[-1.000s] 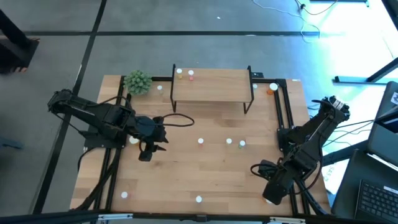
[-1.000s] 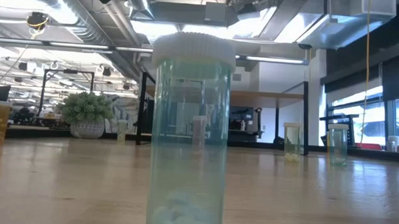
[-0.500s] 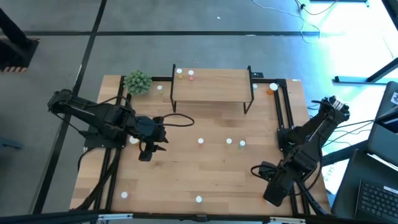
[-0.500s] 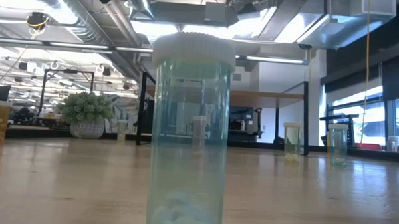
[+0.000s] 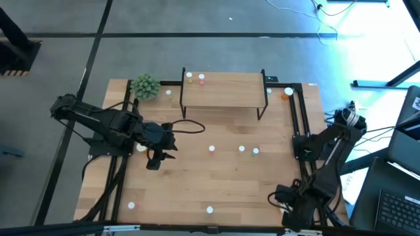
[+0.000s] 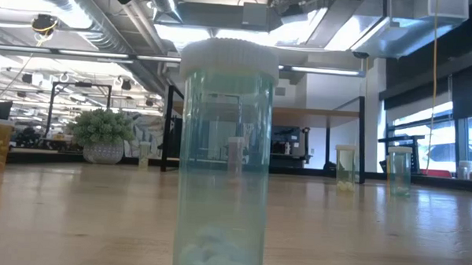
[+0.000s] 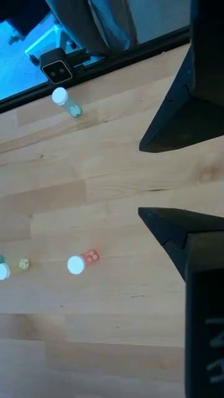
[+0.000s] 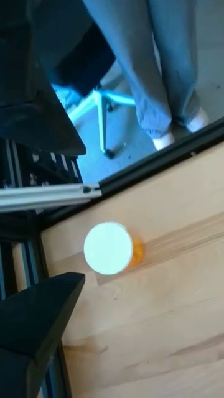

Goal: Pick and place medicine bottles onto shelf by color
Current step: Put the bottom orange pill bottle on the shelf

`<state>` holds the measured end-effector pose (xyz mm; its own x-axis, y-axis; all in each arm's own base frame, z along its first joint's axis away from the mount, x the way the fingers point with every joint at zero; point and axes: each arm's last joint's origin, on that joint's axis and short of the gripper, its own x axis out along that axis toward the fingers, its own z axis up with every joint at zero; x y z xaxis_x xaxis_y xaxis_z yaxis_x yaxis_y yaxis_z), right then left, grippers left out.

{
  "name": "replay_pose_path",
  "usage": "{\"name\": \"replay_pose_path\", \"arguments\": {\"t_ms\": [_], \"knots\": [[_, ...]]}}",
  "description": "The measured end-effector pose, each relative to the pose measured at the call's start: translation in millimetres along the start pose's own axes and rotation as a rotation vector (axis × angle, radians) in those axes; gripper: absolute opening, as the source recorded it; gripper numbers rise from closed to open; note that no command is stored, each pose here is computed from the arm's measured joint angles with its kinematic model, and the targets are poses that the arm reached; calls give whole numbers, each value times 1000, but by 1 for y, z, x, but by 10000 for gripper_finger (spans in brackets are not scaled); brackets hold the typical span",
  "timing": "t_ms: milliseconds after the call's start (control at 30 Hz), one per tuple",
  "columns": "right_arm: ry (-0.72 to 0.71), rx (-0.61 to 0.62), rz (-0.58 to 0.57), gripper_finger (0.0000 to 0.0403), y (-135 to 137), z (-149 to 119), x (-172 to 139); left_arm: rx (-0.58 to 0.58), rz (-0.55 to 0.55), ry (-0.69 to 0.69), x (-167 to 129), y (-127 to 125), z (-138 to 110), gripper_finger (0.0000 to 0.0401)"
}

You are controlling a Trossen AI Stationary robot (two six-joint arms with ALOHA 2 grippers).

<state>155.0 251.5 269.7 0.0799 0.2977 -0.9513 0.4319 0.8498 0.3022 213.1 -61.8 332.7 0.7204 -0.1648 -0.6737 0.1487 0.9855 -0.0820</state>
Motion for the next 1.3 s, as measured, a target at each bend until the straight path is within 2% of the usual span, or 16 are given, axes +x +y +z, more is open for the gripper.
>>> {"name": "replay_pose_path", "arguments": {"t_ms": [200,400,933,1167,1300], "knots": [[-10,-59,-83,326,6,-10,26,0,0,0,0,0,0,149],[-41,-87,-129,326,7,-16,38,0,0,0,0,0,0,149],[-47,-86,-121,326,8,-16,39,4,0,0,0,0,0,149],[-145,-92,-136,326,7,-13,39,7,41,-6,0,1,0,149],[-142,-106,-150,326,6,-17,39,7,49,-8,0,1,0,149]]}}
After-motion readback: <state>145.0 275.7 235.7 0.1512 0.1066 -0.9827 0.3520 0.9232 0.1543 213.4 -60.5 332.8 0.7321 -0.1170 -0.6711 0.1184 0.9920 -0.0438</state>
